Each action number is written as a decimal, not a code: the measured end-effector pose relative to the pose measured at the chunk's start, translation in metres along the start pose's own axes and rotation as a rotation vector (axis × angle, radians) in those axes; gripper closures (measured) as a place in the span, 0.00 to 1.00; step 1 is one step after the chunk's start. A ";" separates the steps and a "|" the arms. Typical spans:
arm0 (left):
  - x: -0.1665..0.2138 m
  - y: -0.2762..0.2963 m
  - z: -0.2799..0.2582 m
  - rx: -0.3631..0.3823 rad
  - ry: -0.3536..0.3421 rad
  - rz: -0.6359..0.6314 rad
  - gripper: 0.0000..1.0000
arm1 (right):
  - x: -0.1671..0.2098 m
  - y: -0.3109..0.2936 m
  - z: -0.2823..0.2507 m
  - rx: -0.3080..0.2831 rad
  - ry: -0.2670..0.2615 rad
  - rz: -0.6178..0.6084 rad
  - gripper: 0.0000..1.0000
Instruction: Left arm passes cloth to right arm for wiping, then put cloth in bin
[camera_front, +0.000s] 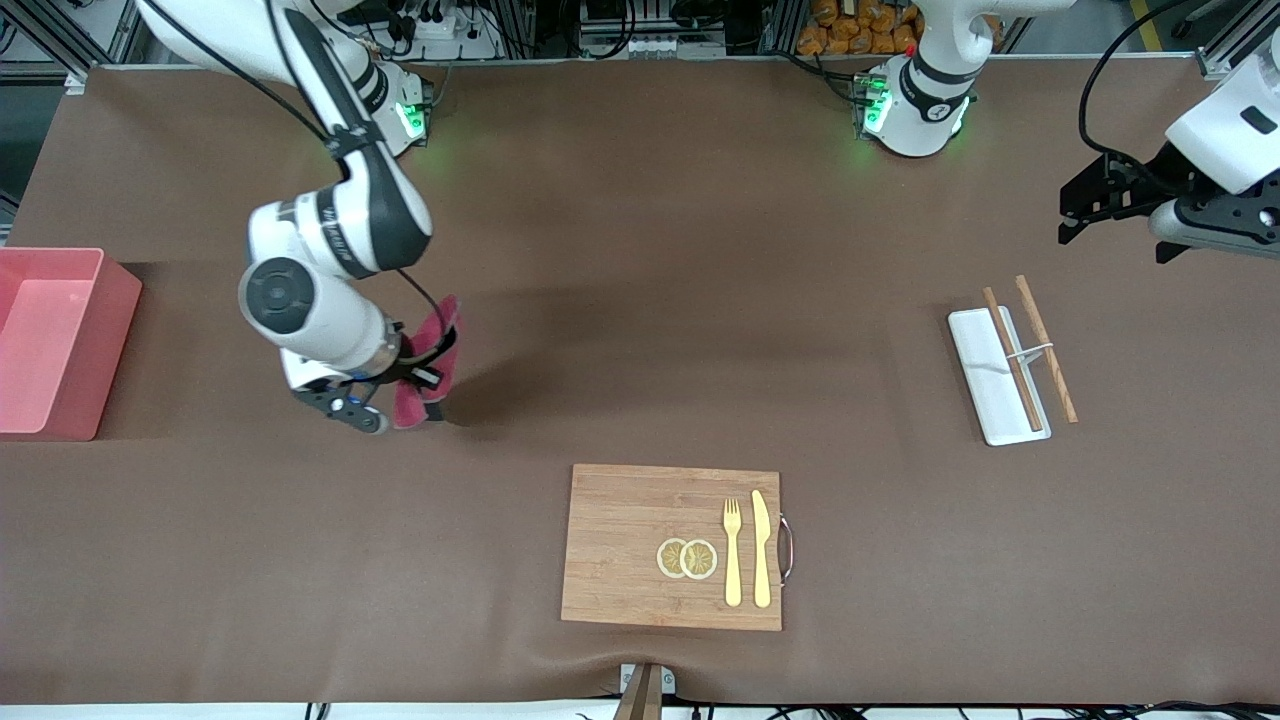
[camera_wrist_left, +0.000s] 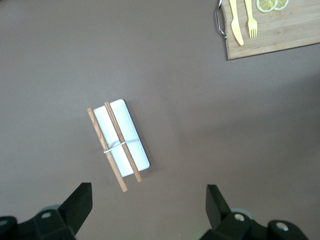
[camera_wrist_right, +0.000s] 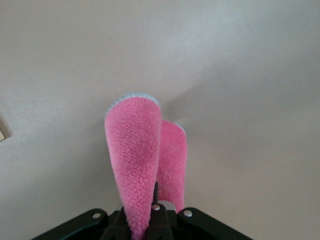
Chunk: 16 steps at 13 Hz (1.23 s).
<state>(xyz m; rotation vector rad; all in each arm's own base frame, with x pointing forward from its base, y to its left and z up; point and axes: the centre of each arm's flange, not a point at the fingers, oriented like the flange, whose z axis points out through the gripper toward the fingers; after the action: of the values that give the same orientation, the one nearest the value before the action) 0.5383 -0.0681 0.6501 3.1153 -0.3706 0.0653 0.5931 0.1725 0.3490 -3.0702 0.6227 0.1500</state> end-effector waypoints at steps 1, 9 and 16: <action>0.001 0.004 0.000 0.000 0.004 0.006 0.00 | 0.018 0.026 -0.011 0.009 0.004 -0.044 0.98; 0.002 0.009 -0.001 0.001 0.009 -0.019 0.00 | 0.143 0.344 -0.058 0.049 0.047 -0.499 0.98; 0.002 0.011 -0.001 0.000 0.007 -0.036 0.00 | 0.134 0.535 -0.149 -0.037 -0.013 -0.692 0.98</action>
<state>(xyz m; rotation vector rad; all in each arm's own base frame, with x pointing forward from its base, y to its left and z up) 0.5372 -0.0790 0.6510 3.1200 -0.3143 0.0769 0.5219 -0.3763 0.4918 -3.0987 -0.4585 0.1695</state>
